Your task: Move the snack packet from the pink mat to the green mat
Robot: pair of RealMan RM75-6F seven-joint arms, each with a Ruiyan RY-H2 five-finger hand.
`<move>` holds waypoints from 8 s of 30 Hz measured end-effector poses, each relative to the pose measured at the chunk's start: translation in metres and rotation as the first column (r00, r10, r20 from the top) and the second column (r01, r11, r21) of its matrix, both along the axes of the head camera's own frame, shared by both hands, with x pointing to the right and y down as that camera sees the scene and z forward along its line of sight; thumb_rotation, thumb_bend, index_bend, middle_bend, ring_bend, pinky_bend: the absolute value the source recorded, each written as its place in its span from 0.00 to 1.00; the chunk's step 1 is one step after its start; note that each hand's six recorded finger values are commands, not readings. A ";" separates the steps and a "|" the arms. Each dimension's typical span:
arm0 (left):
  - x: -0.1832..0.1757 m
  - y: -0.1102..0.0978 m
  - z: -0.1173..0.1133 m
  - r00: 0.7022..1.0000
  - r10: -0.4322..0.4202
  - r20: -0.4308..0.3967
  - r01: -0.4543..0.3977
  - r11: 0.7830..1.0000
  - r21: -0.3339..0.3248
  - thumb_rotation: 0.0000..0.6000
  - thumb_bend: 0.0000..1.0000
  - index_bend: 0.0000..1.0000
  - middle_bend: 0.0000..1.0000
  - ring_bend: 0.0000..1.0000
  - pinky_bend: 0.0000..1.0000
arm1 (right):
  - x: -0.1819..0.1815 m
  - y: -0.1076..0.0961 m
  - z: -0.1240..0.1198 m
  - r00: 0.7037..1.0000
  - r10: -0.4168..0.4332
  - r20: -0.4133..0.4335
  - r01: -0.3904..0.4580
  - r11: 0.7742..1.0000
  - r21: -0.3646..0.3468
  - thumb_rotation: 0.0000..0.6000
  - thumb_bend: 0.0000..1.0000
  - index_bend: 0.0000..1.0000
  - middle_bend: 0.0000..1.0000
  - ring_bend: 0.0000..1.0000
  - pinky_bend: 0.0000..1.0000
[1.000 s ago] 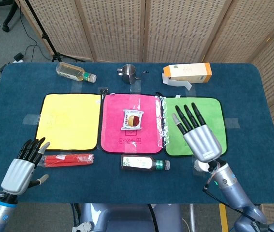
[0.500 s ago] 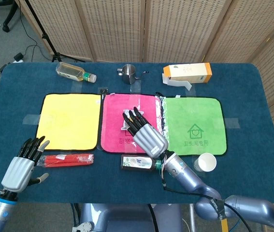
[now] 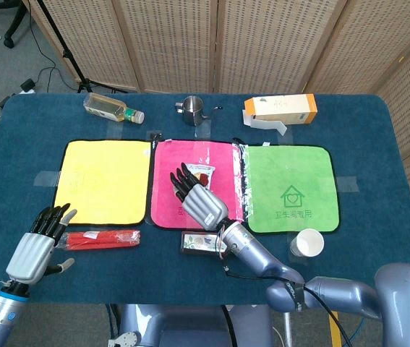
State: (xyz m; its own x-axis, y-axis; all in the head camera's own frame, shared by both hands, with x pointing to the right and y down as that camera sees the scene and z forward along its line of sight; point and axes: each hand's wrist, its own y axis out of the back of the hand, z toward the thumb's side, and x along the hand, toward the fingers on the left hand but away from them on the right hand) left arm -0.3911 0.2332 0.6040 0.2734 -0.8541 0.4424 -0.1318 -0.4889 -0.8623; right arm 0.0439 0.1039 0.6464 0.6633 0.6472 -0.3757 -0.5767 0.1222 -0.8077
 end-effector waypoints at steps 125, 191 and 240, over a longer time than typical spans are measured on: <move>-0.007 -0.005 0.013 0.999 -0.038 0.000 0.037 0.998 -0.056 1.00 0.09 0.00 0.00 0.00 0.00 | 0.074 -0.041 0.100 0.949 0.184 -0.256 -0.211 0.974 -0.082 1.00 0.98 0.15 0.05 0.00 0.04; -0.005 -0.003 0.005 0.999 -0.028 -0.022 0.027 0.999 -0.040 1.00 0.09 0.00 0.00 0.00 0.00 | 0.085 -0.021 0.051 0.964 0.214 -0.160 -0.227 0.972 -0.068 1.00 0.98 0.15 0.05 0.00 0.04; 0.000 0.001 0.005 1.000 -0.010 -0.021 0.009 0.999 -0.043 1.00 0.09 0.00 0.00 0.00 0.00 | 0.165 -0.013 0.081 0.905 0.332 -0.266 -0.367 0.925 -0.095 1.00 0.98 0.15 0.05 0.00 0.04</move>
